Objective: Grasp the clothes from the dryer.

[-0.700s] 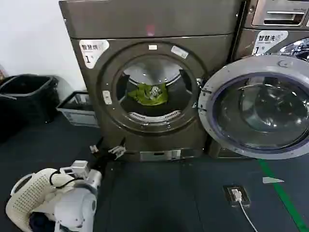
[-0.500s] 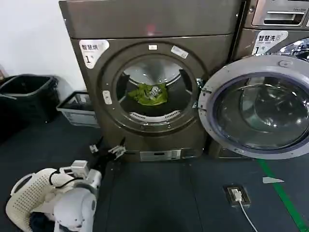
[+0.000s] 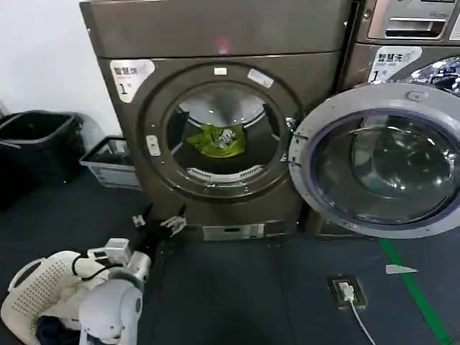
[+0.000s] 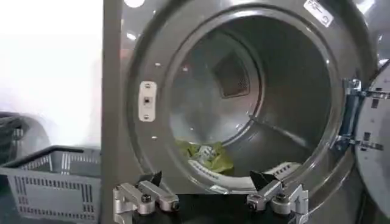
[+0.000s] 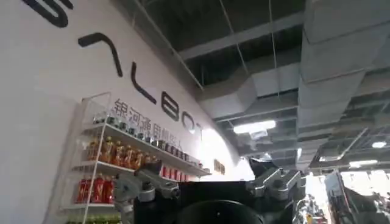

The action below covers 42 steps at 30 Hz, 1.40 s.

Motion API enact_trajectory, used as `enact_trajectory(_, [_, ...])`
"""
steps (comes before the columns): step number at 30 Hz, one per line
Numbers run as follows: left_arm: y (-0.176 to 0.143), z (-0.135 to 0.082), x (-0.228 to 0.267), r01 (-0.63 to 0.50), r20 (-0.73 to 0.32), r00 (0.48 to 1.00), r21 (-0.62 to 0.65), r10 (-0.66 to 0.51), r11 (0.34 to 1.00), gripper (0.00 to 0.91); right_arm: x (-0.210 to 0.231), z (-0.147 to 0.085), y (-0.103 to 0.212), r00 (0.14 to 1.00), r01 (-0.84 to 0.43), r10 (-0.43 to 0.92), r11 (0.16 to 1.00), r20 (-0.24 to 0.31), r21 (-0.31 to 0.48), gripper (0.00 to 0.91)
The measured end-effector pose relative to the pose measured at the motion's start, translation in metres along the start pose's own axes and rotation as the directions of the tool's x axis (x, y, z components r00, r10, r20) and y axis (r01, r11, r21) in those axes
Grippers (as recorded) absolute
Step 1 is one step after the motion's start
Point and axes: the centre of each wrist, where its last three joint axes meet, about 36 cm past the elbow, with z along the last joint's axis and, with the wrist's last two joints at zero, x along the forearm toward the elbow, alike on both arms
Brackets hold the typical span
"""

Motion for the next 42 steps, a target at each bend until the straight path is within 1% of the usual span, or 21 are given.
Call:
enact_trajectory(17, [-0.0007,-0.0015,0.0002,-0.001,0.009,1.0,0.004,0.001,1.0,0.907,-0.0002,0.0012,0.0004,1.0,0.004,-0.004,1.0,0.009,-0.015,0.907])
enact_trajectory(35, [0.001,-0.004,-0.0007,0.004,0.017,1.0,0.001,-0.004,1.0,0.907,-0.0011,0.0047,0.0019,1.0,0.008,-0.008,1.0,0.005,-0.022,0.907])
enact_trajectory(42, [0.0011,-0.0049,-0.0014,0.017,0.044,0.999,0.002,-0.017,1.0,0.907,-0.0008,0.005,0.0025,1.0,0.016,-0.016,1.0,0.017,-0.025,0.907])
